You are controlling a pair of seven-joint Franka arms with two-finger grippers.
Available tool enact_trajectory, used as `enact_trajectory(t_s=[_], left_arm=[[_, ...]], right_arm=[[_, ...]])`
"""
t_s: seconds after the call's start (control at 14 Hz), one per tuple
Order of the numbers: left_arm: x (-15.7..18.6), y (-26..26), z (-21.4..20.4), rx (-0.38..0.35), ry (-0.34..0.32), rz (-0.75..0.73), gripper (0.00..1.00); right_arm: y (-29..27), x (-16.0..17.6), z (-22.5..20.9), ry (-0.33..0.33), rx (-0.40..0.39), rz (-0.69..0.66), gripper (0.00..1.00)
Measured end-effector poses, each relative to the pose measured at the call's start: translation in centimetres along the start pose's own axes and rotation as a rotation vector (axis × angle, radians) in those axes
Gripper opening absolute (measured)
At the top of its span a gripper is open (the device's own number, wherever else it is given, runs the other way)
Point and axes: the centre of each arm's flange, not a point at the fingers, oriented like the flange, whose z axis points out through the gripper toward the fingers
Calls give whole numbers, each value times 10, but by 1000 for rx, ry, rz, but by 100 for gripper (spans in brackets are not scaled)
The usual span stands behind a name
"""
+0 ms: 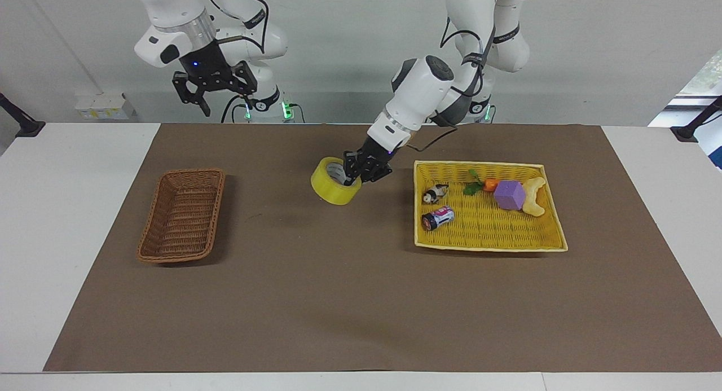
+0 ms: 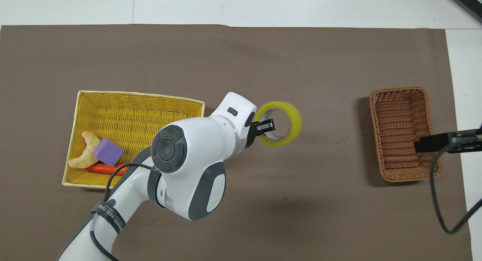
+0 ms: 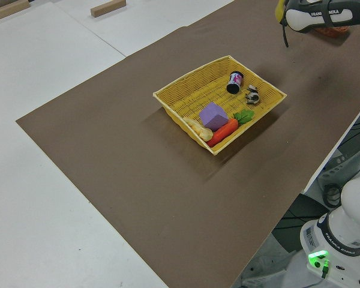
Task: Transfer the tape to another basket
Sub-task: 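Carry the tape with the left gripper while the right gripper approaches, then grasp the tape rim with the right gripper beside the left gripper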
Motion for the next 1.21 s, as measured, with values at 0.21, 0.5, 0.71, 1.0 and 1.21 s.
enact_trajectory(t_s=[0.21,0.5,0.71,1.0,1.21], left_arm=[[25,-19,-15,-10,-90,-76,22],[48,-25,-45,-66,-152,-86,22],[34,-5,-60,-114,-169,-51,22],[12,16,-59,-138,-192,-18,22],[6,19,-57,-139,-199,-6,22]], right_arm=[[-13,14,30,9,76,1,100],[-61,43,77,35,176,-22,100],[-75,53,99,11,268,25,100],[-73,56,98,12,337,75,100],[-70,60,93,26,382,101,100]])
